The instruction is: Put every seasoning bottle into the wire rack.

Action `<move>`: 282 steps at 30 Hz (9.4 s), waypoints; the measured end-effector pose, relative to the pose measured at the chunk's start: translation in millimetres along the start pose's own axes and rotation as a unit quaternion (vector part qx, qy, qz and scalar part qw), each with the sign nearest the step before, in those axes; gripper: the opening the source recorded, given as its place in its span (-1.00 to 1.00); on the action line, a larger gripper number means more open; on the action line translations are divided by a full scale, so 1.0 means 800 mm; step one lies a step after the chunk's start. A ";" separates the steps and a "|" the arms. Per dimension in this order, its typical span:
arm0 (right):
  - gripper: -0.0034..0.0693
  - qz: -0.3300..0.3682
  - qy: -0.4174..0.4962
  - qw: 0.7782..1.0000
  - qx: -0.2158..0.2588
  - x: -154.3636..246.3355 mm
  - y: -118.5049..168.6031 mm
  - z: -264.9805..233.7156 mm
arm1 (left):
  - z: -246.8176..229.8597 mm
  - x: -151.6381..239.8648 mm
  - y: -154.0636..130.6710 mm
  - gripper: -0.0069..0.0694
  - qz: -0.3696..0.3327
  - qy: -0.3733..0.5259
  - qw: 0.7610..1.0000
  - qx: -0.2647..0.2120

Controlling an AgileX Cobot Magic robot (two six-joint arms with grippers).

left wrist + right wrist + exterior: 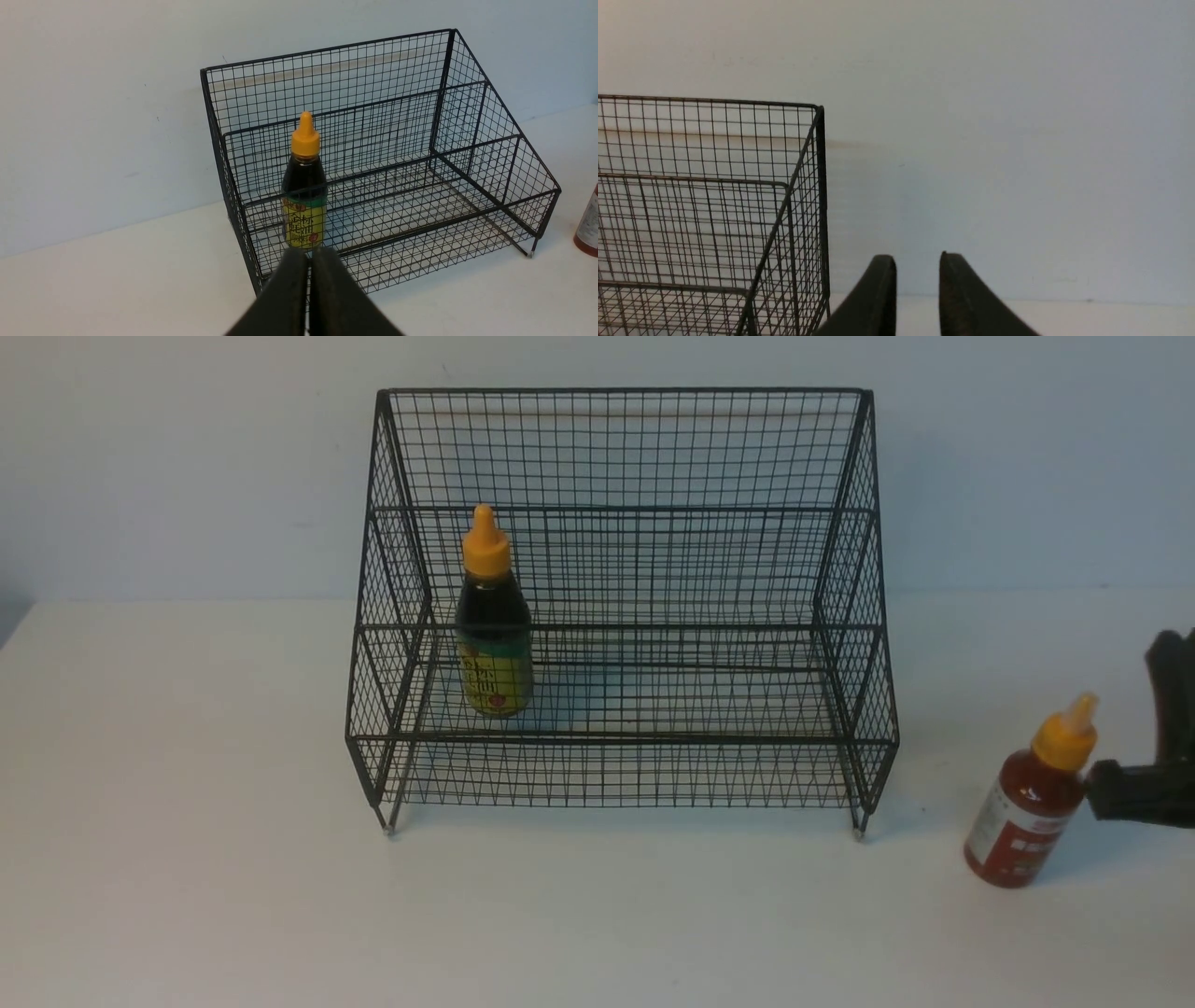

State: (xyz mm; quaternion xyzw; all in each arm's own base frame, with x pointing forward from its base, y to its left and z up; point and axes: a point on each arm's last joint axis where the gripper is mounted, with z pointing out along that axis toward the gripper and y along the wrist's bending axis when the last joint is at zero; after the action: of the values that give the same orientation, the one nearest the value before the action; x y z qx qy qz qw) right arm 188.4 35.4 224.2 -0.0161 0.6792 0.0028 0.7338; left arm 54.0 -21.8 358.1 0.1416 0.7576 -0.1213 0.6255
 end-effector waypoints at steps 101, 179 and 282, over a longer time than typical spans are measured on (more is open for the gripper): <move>-0.17 0.020 0.089 0.983 -0.158 -0.045 0.144 0.129 | 0.000 0.003 0.003 -0.83 0.021 0.014 1.000 -0.015; -0.94 0.068 -0.065 0.995 -0.018 -0.134 -0.040 -0.209 | -0.040 0.018 0.003 -0.83 0.006 0.011 1.000 -0.016; -0.95 -0.006 0.151 0.988 0.017 0.042 -0.041 -0.173 | 0.035 0.231 0.020 -0.83 0.015 0.061 0.989 -0.133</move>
State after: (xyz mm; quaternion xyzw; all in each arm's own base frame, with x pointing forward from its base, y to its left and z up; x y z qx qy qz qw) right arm 53.9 -1.8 180.5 -0.0084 0.7821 -0.0156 0.6228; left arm 52.4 -5.7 170.9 0.0751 0.8016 -0.0013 0.5931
